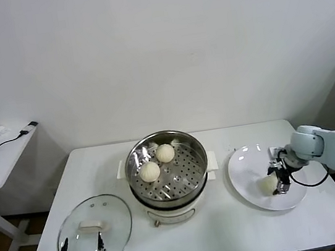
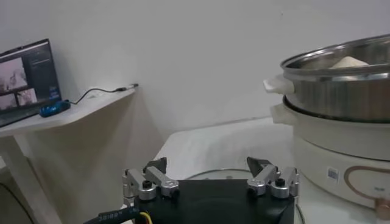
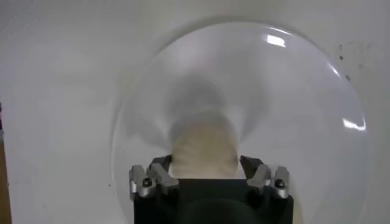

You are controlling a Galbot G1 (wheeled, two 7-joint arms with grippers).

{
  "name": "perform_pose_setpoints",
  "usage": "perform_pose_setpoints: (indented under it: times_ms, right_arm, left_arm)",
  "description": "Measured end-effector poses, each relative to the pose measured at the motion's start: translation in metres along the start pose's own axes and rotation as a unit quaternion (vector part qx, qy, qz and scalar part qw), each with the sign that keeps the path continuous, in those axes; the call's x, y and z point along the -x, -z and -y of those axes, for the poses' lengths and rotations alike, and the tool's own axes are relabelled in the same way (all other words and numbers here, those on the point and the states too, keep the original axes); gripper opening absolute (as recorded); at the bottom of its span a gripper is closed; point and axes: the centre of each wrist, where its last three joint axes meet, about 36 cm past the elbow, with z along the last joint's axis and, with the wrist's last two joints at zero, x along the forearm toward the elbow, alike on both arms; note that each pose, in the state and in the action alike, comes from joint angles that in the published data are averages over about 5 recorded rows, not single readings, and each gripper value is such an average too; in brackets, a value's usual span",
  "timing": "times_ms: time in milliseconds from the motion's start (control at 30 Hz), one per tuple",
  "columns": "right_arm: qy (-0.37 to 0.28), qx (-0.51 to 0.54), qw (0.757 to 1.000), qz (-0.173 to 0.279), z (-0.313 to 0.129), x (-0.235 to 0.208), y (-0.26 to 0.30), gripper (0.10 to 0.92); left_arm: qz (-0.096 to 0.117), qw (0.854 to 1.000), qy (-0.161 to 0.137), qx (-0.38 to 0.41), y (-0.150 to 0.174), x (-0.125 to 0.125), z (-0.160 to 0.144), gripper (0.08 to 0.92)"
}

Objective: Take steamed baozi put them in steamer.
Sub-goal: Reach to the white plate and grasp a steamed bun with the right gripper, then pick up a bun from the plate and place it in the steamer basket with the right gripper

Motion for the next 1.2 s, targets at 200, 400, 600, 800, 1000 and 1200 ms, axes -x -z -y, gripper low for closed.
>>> perform_pose_setpoints:
  times_ms: [200, 400, 600, 800, 1000, 1200]
  right_arm:
    - [-0.004, -0.004, 1.000, 0.001, 0.000, -0.004, 0.005, 0.560]
    - [-0.017, -0.025, 0.999, 0.019, 0.021, -0.037, 0.025, 0.552]
    - [-0.048, -0.091, 0.993, 0.055, 0.065, -0.121, 0.077, 0.553]
    - [-0.084, -0.233, 0.963, 0.103, 0.080, -0.222, 0.164, 0.552]
    - [-0.079, -0.403, 0.904, 0.123, 0.055, -0.261, 0.247, 0.552]
    - [-0.048, -0.543, 0.830, 0.120, 0.026, -0.243, 0.301, 0.552]
  left_arm:
    - [0.002, 1.000, 0.002, 0.000, 0.001, -0.001, 0.000, 0.823]
    - [0.005, 1.000, 0.000, 0.001, 0.004, -0.001, 0.001, 0.823]
    - [0.008, 1.000, -0.003, 0.001, 0.007, -0.002, 0.003, 0.823]
    - [0.009, 1.000, -0.004, 0.001, 0.007, -0.001, 0.003, 0.823]
    - [0.011, 1.000, -0.002, 0.002, 0.008, -0.002, 0.002, 0.823]
    - [0.009, 1.000, 0.001, 0.003, 0.006, -0.003, -0.001, 0.823]
